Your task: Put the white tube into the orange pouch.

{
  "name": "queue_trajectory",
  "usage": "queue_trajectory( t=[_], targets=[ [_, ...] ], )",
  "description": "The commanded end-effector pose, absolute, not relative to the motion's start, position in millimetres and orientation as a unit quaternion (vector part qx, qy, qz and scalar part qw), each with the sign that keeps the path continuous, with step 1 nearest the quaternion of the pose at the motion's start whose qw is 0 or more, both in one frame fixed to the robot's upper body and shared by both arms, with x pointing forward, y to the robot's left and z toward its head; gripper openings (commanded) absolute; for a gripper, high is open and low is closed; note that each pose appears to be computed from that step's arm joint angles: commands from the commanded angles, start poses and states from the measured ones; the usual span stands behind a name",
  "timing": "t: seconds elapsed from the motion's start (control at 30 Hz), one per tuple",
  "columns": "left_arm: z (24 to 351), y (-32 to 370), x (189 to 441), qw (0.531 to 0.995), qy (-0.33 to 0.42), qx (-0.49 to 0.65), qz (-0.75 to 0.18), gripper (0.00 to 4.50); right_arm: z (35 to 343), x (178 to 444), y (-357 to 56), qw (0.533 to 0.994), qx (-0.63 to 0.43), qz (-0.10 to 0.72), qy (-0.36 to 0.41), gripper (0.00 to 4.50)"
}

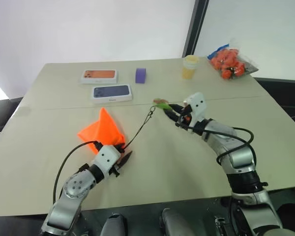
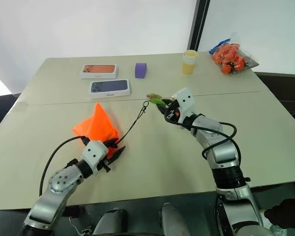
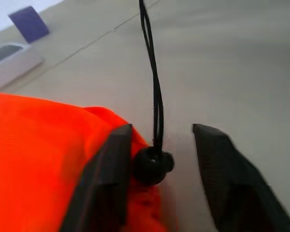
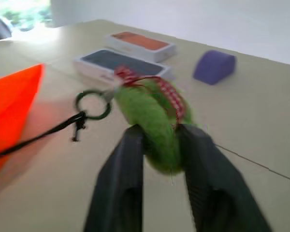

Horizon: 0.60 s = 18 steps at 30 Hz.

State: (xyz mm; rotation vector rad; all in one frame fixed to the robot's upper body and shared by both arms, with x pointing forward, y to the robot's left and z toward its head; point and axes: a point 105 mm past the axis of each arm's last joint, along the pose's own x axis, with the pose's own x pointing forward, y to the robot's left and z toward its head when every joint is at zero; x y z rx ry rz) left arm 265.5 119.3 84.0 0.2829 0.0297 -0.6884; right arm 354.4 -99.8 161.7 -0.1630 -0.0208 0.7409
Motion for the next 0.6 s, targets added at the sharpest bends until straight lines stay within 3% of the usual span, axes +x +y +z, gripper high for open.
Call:
queue_trajectory(
  t=[0.03,0.37,0.6],
  targets=[
    [108,125,260,0.937,0.004,0.066,-0.344,3.94,159,341,-102,0.914,-0.122,0.386,-0.017,2.98],
    [117,224,267,0.980,0.046,0.030,-0.194,3.94,136,324,-148,0.920,-0.116,0.373,0.016,2.98],
    [104,241,262,0.981,0.071,0.047,-0.176,3.94,139,320,-155,0.925,-0.092,0.369,0.000,2.98]
  ],
)
